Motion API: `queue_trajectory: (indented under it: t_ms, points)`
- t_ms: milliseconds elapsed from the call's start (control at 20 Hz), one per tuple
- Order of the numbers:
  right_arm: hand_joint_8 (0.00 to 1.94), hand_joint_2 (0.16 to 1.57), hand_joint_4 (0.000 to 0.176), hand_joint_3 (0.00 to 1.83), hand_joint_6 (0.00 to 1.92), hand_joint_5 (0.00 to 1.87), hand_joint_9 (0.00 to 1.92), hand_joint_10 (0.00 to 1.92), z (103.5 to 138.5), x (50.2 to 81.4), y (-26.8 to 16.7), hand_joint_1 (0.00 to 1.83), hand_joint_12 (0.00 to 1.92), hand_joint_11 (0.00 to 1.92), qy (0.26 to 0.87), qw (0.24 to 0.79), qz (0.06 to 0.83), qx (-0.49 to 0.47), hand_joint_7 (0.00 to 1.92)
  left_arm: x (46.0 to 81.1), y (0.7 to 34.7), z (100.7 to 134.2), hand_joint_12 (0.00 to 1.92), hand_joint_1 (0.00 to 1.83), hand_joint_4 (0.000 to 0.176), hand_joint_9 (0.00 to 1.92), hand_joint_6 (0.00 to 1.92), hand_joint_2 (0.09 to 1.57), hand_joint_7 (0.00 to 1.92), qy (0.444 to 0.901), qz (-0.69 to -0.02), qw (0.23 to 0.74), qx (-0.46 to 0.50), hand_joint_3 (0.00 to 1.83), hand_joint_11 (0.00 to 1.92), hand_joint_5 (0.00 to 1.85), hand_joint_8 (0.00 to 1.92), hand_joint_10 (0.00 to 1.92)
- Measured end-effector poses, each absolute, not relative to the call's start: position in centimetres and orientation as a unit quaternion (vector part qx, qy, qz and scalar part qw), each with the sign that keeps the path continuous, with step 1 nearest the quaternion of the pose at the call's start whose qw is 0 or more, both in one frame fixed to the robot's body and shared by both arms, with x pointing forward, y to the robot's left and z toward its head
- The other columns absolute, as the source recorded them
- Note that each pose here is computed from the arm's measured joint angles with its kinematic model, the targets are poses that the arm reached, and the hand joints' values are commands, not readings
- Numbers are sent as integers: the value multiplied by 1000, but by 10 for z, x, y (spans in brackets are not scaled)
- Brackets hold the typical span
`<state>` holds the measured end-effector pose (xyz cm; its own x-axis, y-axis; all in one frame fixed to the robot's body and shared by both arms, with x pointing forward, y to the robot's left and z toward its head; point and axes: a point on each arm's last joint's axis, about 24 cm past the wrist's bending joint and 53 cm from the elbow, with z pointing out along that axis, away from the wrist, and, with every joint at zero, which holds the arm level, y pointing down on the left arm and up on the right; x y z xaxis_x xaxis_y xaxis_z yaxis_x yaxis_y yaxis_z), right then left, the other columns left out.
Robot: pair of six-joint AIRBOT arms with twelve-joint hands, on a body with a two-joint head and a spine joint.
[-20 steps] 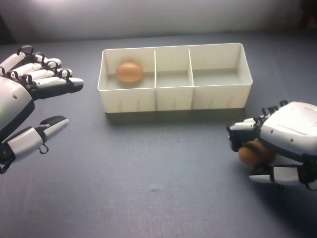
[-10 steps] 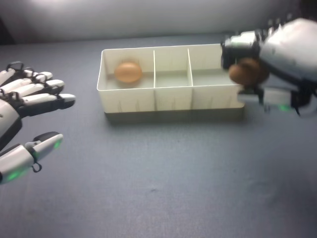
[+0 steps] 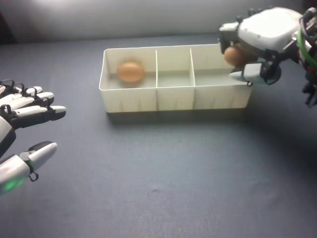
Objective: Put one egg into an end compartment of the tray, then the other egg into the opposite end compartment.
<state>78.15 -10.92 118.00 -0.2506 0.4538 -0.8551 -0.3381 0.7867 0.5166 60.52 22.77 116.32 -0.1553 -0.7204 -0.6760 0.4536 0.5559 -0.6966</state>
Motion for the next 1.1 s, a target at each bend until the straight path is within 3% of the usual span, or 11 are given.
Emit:
queue_trajectory:
  t_ms: [100,250,350,500,600,700,750,800,850,900,1100]
  points:
    - [23,1293,24,0,2,0,0,54,1179,783,-112,261,974,0,723,610,321,44,1,605,227,1162,1005,584,0,291,0,1415,403,607,-460,639,-112,0,0,576,0,8]
    - [0,1306,69,0,0,0,0,0,1180,781,-108,223,582,0,721,609,326,47,0,605,227,1162,1031,598,0,286,2,1408,396,606,-461,638,-113,0,0,565,0,6]
    - [0,1307,57,0,0,0,0,0,1182,771,-95,102,32,0,718,607,339,39,0,606,230,1162,1011,557,0,284,3,1409,384,605,-458,640,-118,0,0,551,1,4]
    - [0,1287,45,0,0,0,0,0,1203,748,-84,132,0,0,700,618,358,8,0,605,227,1163,971,534,0,273,0,1404,363,604,-462,640,-114,0,0,508,0,0]
    - [0,1280,160,0,0,0,0,0,1228,732,-89,26,0,0,671,634,385,6,0,604,228,1165,860,515,4,247,0,1403,317,601,-464,641,-118,0,0,422,0,0]
    - [0,1301,102,1,0,0,0,0,1267,706,-102,86,0,0,621,665,414,-6,0,601,228,1173,817,542,9,212,1,1402,293,589,-469,647,-117,0,0,351,0,1]
    - [0,1308,58,4,0,0,0,0,1283,692,-108,64,4,8,597,682,422,-14,0,600,229,1178,779,487,18,203,0,1400,274,584,-471,651,-113,0,0,285,0,0]
    - [0,1299,70,0,0,0,0,0,1293,677,-112,50,15,26,579,694,426,-25,0,598,231,1183,759,499,8,202,0,1398,267,577,-473,656,-112,0,0,255,0,0]
    - [0,1298,91,0,0,0,32,91,1300,652,-113,112,1232,4,560,706,431,-47,0,594,235,1189,592,485,11,143,2,1391,206,567,-474,664,-111,0,0,194,1,3]
    - [0,1317,76,0,0,0,6,412,1301,637,-115,112,1672,0,548,712,436,-56,0,592,237,1191,437,509,13,116,2,1383,164,561,-475,669,-113,0,0,150,2,2]
    - [0,1307,96,1,0,0,0,11,1278,590,-136,50,1541,0,539,710,448,-64,0,590,241,1199,192,489,104,21,0,1369,19,550,-474,678,-114,0,0,7,0,0]
